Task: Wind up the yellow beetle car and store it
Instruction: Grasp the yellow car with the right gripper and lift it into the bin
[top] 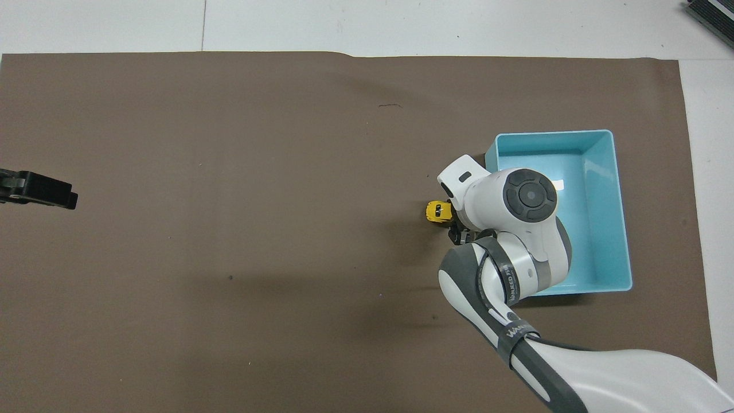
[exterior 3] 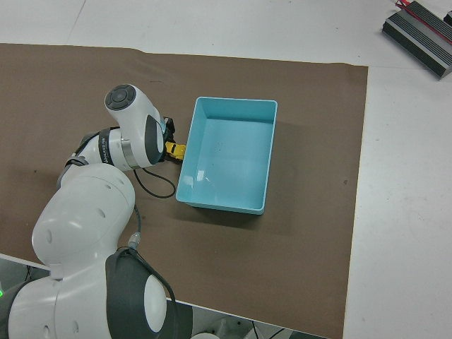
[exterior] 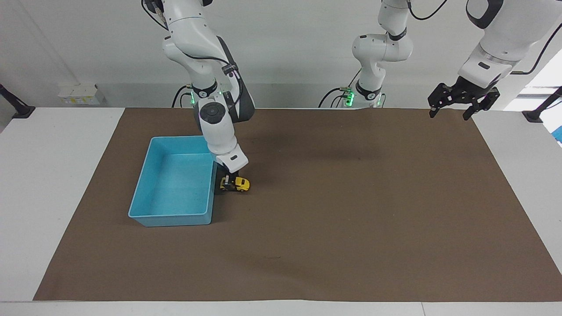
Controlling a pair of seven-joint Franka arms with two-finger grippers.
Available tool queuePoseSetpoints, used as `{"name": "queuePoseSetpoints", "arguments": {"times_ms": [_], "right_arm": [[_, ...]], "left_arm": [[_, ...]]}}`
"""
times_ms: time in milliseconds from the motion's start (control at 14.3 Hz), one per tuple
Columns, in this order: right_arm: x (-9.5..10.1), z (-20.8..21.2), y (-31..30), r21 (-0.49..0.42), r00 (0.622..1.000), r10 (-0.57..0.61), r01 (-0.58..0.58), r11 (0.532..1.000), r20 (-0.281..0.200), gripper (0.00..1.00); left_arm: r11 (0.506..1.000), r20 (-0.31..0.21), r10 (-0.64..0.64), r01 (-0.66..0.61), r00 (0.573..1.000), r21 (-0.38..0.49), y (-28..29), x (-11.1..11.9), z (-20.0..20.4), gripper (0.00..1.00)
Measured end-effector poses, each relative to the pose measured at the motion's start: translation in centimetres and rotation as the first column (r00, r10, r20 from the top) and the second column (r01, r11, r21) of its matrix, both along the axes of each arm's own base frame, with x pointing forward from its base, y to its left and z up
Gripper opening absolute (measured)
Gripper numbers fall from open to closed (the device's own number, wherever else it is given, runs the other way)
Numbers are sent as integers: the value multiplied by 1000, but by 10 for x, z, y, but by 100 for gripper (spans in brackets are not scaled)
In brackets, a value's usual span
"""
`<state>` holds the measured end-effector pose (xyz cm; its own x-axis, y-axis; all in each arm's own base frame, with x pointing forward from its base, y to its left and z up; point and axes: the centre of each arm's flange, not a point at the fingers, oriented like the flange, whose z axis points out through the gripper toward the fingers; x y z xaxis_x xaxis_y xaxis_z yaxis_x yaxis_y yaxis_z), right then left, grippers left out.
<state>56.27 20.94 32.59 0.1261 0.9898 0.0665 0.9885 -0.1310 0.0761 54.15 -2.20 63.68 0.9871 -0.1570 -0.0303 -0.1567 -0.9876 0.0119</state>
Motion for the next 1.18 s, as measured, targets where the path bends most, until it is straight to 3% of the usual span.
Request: {"name": "queuePoseSetpoints", "arguments": {"times_ms": [209,488,836,1185], "right_arm": [[10,38,24,4,1000,-18,18,1000,-4,45],[23,94,12,-18,998,-47,47,999,-45,45],[25,140,-86,-55,993,-53,48,997,-105,45],[30,123,-197,-49,989,41,-49,998,-142,45]], "left_arm": [[1000,-3,0,0,1000,0,0,0,0,100],[1000,-4,0,0,1000,0,0,0,0,100],[1000,-5,-4,4,1000,0,-2,-1,0,100],[1000,-6,-7,7,1000,0,-4,-1,0,100]]}}
